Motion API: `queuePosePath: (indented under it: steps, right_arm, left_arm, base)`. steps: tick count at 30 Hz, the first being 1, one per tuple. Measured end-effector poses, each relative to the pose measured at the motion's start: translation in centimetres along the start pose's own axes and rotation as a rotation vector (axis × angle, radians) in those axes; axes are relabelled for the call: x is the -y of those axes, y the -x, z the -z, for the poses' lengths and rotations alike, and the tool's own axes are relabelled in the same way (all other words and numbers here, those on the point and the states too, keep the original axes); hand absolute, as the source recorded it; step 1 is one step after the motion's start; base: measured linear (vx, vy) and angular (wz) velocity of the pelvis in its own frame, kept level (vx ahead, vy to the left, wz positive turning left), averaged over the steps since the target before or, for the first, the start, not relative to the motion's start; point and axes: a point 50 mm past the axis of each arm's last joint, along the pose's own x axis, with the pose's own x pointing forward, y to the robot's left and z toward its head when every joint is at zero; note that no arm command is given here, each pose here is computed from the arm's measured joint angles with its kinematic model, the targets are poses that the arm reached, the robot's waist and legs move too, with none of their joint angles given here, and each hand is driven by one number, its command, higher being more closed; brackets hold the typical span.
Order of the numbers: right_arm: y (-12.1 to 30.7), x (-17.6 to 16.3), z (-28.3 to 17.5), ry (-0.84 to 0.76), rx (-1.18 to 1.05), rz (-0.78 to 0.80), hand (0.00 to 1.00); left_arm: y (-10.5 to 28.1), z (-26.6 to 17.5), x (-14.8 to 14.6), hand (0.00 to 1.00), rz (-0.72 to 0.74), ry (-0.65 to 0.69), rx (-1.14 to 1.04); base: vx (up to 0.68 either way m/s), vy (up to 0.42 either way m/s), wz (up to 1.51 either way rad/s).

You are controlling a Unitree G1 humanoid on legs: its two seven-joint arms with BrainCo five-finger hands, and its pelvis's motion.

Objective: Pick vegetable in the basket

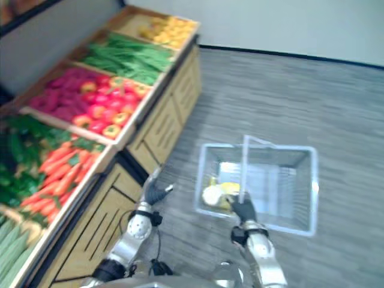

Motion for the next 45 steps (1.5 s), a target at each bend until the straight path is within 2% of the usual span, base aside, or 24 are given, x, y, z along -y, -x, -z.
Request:
queuePosePath:
  steps: [2, 5, 9, 14, 17, 24, 27, 29, 34, 38, 45]
  right_arm:
    - [0.5, 1.9, 2.6, 0.014, -0.115, 0.098, 1.0]
    - [2.1, 3.6, 6.1, 0.044, -0.272, 0.2, 1.0]
    - [3.2, 3.3, 8.1, 0.058, -0.361, 0.215, 1.0]
    - [3.8, 1.9, 9.9, 0.01, -0.442, 0.22, 1.0]
    - [3.3, 2.5, 10.2, -0.013, -0.477, 0.257, 1.0]
    - [2.7, 2.1, 10.4, -0.008, -0.52, 0.241, 1.0]
    - [2.3, 2.0, 10.2, -0.009, -0.513, 0.238, 1.0]
    - [1.1, 1.6, 8.9, -0.013, -0.473, 0.234, 1.0]
    - [-0.4, 1.4, 7.0, -0.02, -0.399, 0.243, 1.0]
    - [-1.0, 1.5, 5.7, -0.02, -0.337, 0.269, 1.0]
    - [-1.3, 1.2, 4.8, -0.019, -0.295, 0.265, 1.0]
  left_arm:
    - [1.2, 2.5, -2.0, 0.0, -0.036, -0.024, -0.094]
    - [1.5, 2.5, -4.6, 0.0, -0.109, -0.037, -0.078]
    - [1.6, 3.1, -7.9, 0.0, -0.242, -0.05, -0.096]
    - [0.1, 1.9, -9.6, 0.0, -0.267, -0.084, -0.028]
    - [-0.8, 0.3, -9.4, 0.0, -0.266, -0.054, 0.034]
    - [-1.7, -5.4, -11.5, 0.0, -0.326, -0.053, 0.299]
    - [-3.9, -9.5, -12.2, 0.0, -0.328, -0.095, 0.458]
    - [-6.1, -12.8, -12.6, 0.0, -0.313, -0.191, 0.562]
    - [-8.9, -15.3, -13.4, 0.0, -0.342, -0.359, 0.574]
    - [-9.8, -17.2, -13.2, 0.0, -0.344, -0.431, 0.607]
    - [-11.3, -18.0, -12.3, 0.0, -0.294, -0.535, 0.564]
  base:
    - [0.2, 0.178, 1.44]
    - [0.34, 0.06, 1.85]
    - [0.2, -0.091, 1.14]
    - [0.16, -0.305, 1.15]
    - [0.11, -0.264, 0.42]
    - [0.1, -0.092, -0.19]
    - [0.0, 0.041, -0.17]
    - [-0.09, 0.032, -0.15]
    - [-0.08, 0.015, -0.27]
    - [-0.04, -0.013, -0.21]
    - [0.02, -0.004, -0.06]
